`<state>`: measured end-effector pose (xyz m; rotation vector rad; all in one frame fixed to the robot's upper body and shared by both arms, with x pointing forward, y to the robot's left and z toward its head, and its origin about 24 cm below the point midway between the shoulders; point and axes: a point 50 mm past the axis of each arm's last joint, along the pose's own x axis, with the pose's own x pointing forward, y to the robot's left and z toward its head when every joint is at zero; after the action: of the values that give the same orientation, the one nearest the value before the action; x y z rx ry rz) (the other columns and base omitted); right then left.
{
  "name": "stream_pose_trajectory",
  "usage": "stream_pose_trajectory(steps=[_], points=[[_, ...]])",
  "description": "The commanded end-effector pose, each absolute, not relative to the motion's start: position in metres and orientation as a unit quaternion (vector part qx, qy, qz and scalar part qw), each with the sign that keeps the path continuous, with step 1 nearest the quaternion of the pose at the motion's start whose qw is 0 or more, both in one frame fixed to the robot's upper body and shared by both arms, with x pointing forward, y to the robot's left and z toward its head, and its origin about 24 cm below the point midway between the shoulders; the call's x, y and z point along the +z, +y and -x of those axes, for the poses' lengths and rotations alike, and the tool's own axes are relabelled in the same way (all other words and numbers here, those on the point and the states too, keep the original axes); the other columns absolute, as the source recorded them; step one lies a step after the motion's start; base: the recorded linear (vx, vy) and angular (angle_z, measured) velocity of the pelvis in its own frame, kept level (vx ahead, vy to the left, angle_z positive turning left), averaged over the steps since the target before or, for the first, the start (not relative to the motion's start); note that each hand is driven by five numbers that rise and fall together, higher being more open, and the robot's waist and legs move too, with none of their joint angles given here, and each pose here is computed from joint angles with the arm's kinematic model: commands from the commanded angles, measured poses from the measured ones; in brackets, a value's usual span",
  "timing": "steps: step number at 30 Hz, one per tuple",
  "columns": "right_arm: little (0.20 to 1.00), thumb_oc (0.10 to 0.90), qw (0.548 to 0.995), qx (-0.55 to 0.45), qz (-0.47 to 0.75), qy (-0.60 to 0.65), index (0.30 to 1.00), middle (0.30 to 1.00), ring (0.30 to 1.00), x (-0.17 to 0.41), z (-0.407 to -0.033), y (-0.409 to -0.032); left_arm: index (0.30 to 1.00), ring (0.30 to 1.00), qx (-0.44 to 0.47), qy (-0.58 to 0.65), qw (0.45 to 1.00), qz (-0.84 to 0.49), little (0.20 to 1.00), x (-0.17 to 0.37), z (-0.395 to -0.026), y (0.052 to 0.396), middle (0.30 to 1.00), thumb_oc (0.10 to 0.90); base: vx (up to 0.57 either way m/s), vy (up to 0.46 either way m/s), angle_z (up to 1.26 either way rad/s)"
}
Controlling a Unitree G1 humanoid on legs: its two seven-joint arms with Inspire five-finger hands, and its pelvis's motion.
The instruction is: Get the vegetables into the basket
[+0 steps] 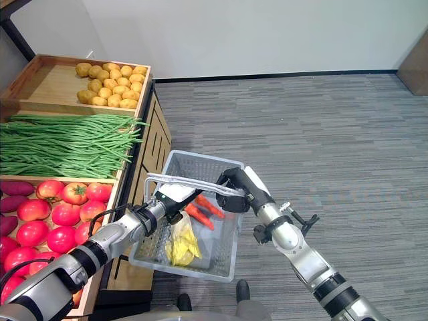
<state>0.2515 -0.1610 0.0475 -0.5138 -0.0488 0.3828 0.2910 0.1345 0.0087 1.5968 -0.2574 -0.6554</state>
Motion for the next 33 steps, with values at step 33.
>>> stream_pose_trajectory(steps=[33], points=[[0.300, 0.400, 0.841, -0.198, 0.419, 0.278, 0.300, 0.300, 0.300, -0.020, -0.248, -0.354, 1.000, 1.000, -0.236, 0.339, 0.768, -0.489, 1.000, -0.127, -0.143, 0.233, 1.000, 0.900, -0.01, -0.021, 0.07]])
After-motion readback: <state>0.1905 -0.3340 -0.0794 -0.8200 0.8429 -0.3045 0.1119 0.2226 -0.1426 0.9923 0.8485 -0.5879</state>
